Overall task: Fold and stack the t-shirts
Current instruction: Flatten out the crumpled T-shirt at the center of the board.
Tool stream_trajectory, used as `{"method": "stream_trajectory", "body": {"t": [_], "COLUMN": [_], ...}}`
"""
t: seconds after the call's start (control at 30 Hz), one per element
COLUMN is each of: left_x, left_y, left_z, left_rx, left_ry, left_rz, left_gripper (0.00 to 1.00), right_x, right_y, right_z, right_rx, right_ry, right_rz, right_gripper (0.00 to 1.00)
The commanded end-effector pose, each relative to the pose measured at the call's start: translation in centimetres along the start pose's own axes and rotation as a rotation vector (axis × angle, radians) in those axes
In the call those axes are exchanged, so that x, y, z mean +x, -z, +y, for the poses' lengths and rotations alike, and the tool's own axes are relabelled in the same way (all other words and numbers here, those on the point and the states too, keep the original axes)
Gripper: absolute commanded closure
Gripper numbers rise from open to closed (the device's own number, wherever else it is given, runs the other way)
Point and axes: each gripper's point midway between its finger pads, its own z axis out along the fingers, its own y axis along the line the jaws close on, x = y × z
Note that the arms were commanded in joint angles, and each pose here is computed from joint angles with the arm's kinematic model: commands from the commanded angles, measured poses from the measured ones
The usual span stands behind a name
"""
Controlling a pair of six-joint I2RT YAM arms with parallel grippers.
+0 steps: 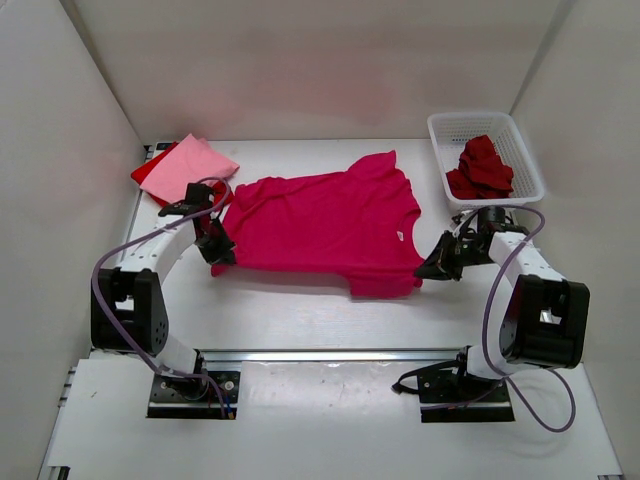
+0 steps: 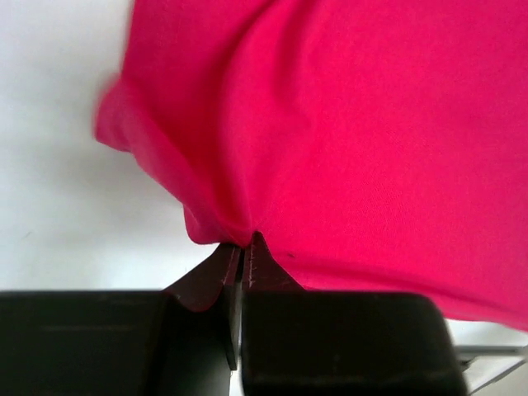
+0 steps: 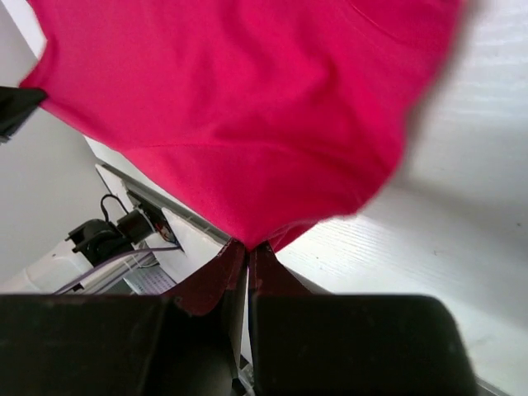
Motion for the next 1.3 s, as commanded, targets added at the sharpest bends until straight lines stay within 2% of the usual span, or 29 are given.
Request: {"method": "stream_trajectory", "body": {"t": [0.0, 0.07, 0.1, 0.17, 0.2, 0.23, 0.3, 0.33, 0.37, 0.4, 0.47, 0.53, 0.57, 0.6, 0.63, 0.7, 0.73, 0.87, 1.0, 1.13, 1.27], "left_x": [-0.6, -0.4, -0.2, 1.3, 2.2, 3.1, 3.9, 3.9, 3.7, 3.6, 3.5, 4.3, 3.6, 3.5, 3.4, 2.5, 3.2, 3.1, 2.8, 2.6, 3.3], "left_y": [1.7, 2.2, 2.4, 2.3, 2.4, 2.3, 2.5, 2.8, 3.1, 3.0, 2.7, 1.4, 1.2, 0.7, 0.5, 0.1, -0.6, -2.1, -2.7, -3.1, -4.0], "left_z": [1.0, 1.2, 1.1, 1.2, 1.3, 1.7, 2.9, 3.7, 4.0, 4.1, 4.1, 4.6, 4.7, 4.9, 5.1, 4.5, 4.4, 2.7, 2.6, 3.7, 4.6], "left_rx": [-0.026, -0.039, -0.047, -0.050, -0.041, -0.039, -0.048, -0.072, -0.094, -0.097, -0.087, -0.056, -0.043, -0.036, -0.034, -0.002, 0.010, 0.128, 0.143, 0.095, 0.078], "left_ry": [-0.047, -0.060, -0.080, -0.108, -0.117, -0.119, -0.084, -0.066, -0.060, -0.047, -0.008, 0.064, 0.105, 0.125, 0.147, 0.165, 0.180, 0.268, 0.341, 0.375, 0.415], "left_rz": [-0.065, -0.072, -0.075, -0.038, -0.011, 0.014, 0.017, 0.000, -0.020, -0.025, -0.044, -0.020, -0.040, -0.046, -0.054, -0.086, -0.063, -0.084, -0.118, -0.158, -0.161], "left_gripper": [0.88, 0.86, 0.81, 0.60, 0.42, 0.40, 0.43, 0.61, 0.73, 0.78, 0.77, 0.68, 0.62, 0.61, 0.60, 0.50, 0.44, 0.34, 0.40, 0.50, 0.56], "right_x": [-1.9, -2.5, -2.9, -3.1, -3.3, -3.4, -3.3, -3.4, -2.9, -2.5, -1.7, -1.4, -1.2, -1.5, -1.2, -1.0, -0.7, 0.6, 2.5, 3.0, 3.2], "right_y": [0.8, 0.8, 0.8, 0.6, 0.5, 0.6, 0.9, 1.2, 1.3, 1.3, 1.1, 1.0, 0.9, 1.1, 1.3, 1.7, 1.8, 2.3, 1.5, 1.4, 1.1], "right_z": [1.1, 2.0, 2.0, 1.6, 1.0, 0.4, 0.0, -0.1, -0.2, -0.8, -1.3, -1.1, -1.1, -1.0, -0.4, -0.7, -1.1, -2.0, -2.3, -2.9, -3.6], "right_rx": [-0.019, -0.043, -0.019, -0.001, 0.001, -0.002, -0.009, 0.005, 0.023, 0.058, 0.077, 0.052, 0.048, 0.051, 0.040, 0.068, 0.087, 0.089, 0.072, 0.067, 0.084], "right_ry": [0.047, 0.050, 0.069, 0.048, 0.034, 0.006, -0.019, -0.007, 0.003, -0.006, -0.010, -0.023, -0.021, -0.014, -0.004, 0.026, 0.024, 0.037, 0.044, 0.027, 0.019], "right_rz": [-0.073, -0.088, -0.110, -0.110, -0.113, -0.122, -0.127, -0.138, -0.129, -0.122, -0.120, -0.133, -0.136, -0.149, -0.148, -0.168, -0.171, -0.202, -0.185, -0.199, -0.212], "right_gripper": [1.00, 1.00, 1.00, 1.00, 1.00, 1.00, 1.00, 1.00, 0.99, 1.00, 0.94, 0.75, 0.71, 0.67, 0.65, 0.64, 0.64, 0.64, 0.64, 0.64, 0.59]}}
